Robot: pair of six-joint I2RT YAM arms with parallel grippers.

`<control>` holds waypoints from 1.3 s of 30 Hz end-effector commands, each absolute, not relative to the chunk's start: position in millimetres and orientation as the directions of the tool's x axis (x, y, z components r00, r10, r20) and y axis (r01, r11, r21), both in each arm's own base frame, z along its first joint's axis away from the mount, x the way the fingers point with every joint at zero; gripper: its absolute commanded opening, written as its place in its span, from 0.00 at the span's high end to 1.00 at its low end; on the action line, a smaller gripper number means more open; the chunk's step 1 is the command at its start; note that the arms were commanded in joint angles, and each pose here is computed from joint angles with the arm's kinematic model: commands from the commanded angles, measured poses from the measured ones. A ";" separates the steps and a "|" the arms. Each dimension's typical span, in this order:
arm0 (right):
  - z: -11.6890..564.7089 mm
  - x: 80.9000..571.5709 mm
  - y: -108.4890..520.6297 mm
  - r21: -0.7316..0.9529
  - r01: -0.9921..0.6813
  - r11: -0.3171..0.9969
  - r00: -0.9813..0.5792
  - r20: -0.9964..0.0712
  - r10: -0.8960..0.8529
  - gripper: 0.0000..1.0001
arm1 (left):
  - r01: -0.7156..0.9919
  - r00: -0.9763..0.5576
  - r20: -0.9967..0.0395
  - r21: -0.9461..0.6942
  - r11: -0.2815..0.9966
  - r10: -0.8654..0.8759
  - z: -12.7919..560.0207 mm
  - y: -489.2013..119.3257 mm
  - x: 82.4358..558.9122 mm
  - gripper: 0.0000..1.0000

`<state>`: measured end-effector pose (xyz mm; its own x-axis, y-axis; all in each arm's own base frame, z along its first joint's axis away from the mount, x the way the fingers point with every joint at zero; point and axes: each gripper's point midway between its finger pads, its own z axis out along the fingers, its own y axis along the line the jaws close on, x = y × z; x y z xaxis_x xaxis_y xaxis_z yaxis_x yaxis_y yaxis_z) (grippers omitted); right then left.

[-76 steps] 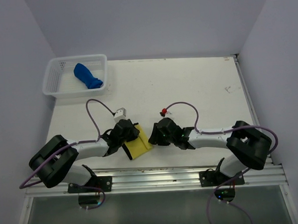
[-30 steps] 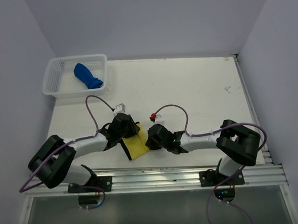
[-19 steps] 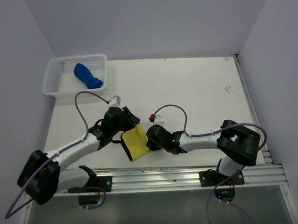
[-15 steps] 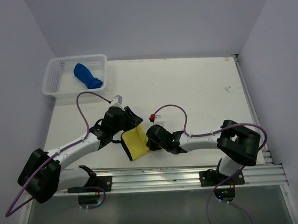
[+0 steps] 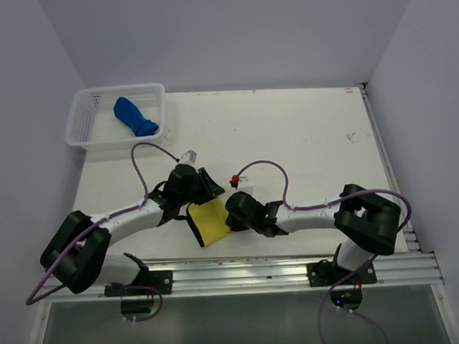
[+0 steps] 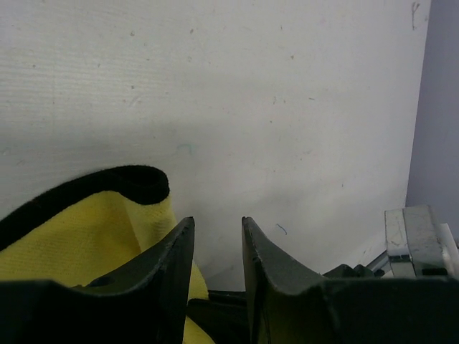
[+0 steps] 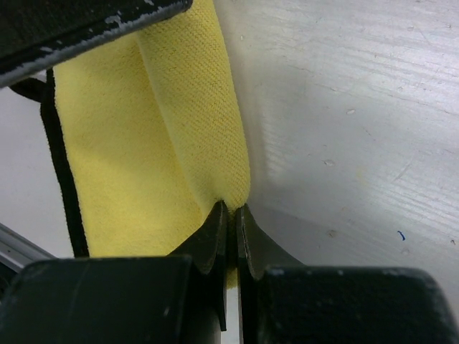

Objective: Roll the towels
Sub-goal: Roll the towel

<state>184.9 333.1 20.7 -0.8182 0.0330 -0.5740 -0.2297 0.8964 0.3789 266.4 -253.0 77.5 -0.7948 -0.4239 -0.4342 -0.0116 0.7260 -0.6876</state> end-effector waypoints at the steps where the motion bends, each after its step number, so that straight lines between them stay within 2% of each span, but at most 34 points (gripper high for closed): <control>1: 1.6 181.9 312.8 0.273 -0.204 0.940 -0.828 -0.560 -0.017 1.00 | 0.005 -0.774 -0.491 -0.636 0.772 -0.399 73.5 -246.9 276.0 0.64; 7: 2.2 182.3 311.8 0.272 -0.201 0.941 -0.828 -0.560 -0.014 1.00 | 0.003 -0.784 -0.503 -0.589 0.808 -0.364 58.6 -244.7 277.4 0.64; 19: 3.7 182.6 313.9 0.264 -0.211 0.941 -0.825 -0.565 -0.026 1.00 | 0.007 -0.749 -0.601 -0.427 0.904 -0.278 54.1 -232.7 293.7 0.64; 31: 7.1 182.1 315.0 0.245 -0.217 0.945 -0.815 -0.579 -0.037 1.00 | 0.031 -0.793 -0.596 -0.248 0.968 -0.127 32.8 -241.9 279.0 0.66; 39: 10.6 182.1 314.1 0.225 -0.218 0.950 -0.802 -0.596 -0.043 1.00 | -0.005 -0.823 -0.564 -0.111 0.994 -0.067 10.3 -225.3 270.5 0.68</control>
<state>184.0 334.0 21.4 -0.8055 0.0102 -0.5925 -0.2330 0.9139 0.3325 275.8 -243.5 22.4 -0.8085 -0.1194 -0.5763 0.0154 0.9746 -0.2236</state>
